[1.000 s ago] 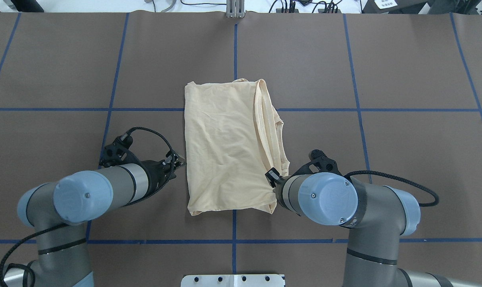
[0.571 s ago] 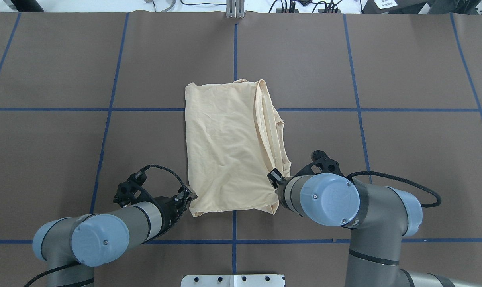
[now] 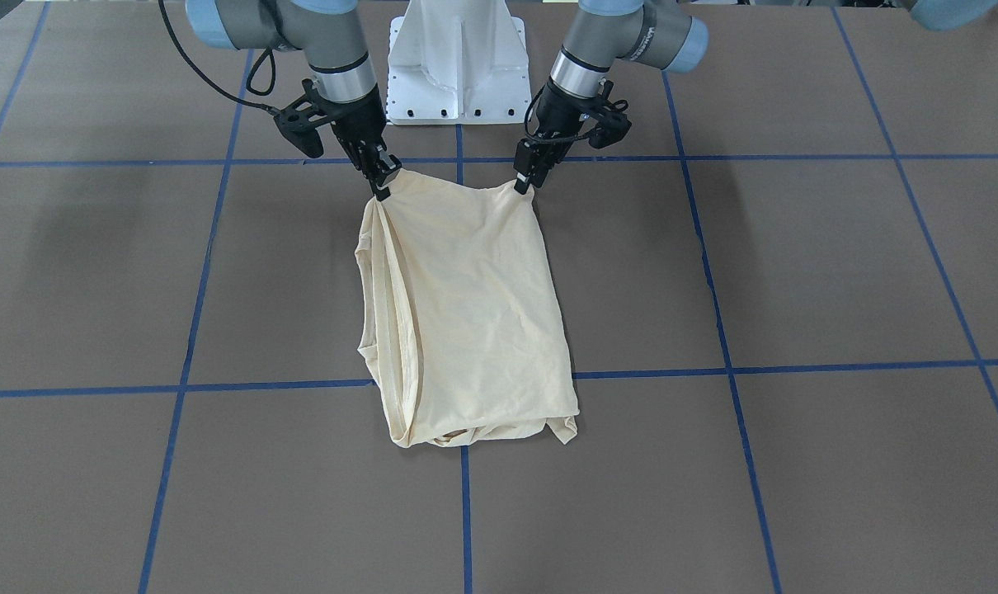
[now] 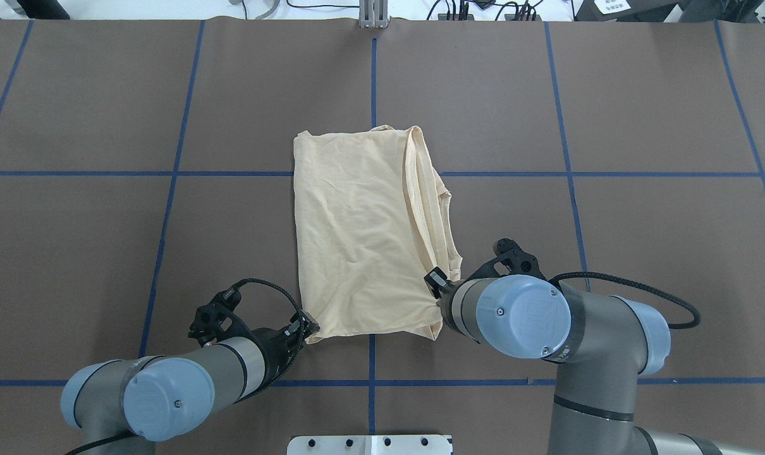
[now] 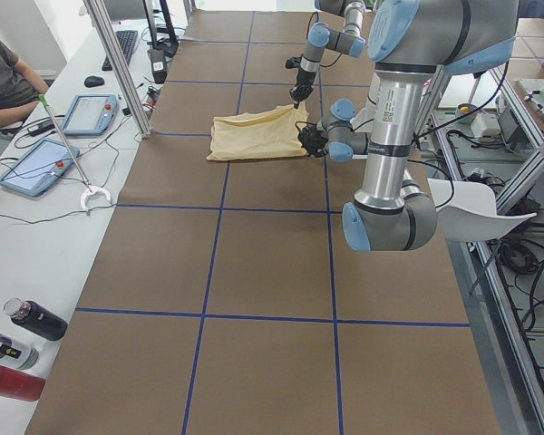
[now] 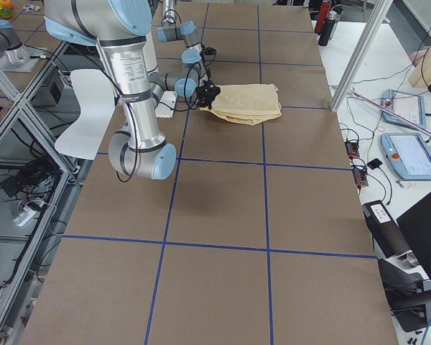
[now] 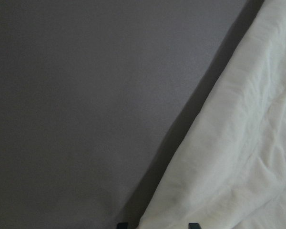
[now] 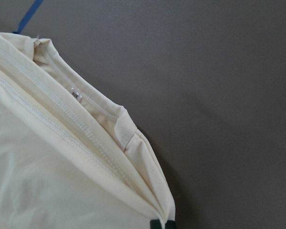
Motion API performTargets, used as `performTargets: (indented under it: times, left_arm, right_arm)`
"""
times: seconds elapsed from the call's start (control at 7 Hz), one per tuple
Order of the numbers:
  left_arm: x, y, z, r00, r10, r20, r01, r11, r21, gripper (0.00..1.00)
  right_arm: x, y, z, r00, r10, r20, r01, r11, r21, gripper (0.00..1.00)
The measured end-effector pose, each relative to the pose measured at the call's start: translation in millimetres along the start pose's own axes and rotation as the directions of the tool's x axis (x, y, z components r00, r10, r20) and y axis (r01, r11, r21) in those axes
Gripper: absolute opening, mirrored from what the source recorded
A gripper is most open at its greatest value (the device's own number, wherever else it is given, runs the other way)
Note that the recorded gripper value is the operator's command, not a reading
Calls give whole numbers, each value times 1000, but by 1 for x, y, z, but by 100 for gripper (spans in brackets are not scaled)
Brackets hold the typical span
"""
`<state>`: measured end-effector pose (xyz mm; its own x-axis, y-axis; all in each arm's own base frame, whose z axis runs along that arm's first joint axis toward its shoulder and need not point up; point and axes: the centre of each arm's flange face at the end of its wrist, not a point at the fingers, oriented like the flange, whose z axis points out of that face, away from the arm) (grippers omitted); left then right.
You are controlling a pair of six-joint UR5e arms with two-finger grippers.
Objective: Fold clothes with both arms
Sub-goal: 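Lower the left gripper to the near edge of the shirt and grasp it, then lift the near edge with both grippers and fold it toward the far edge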
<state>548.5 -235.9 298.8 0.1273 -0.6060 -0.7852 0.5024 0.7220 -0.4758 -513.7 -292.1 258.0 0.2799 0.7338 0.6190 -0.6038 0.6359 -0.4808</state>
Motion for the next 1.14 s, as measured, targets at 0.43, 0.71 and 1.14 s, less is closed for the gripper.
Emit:
performTargets:
  times: [0.43,0.71,1.14]
  left_arm:
    - [-1,5,0,999,-44,-5,44,999,0,0]
    - [5,2,-6,997,-78,-27,78,997,2,0]
    - [17,2,-56,991,-105,-77,101,994,-50,0]
  right_arm:
    - [0,0,0,1000,-1,-1,1,1000,1,0]
    - [1,-1,0,1000,-1,-1,1,1000,1,0]
    - [14,-5,-25,1000,3,10,-3,999,-32,0]
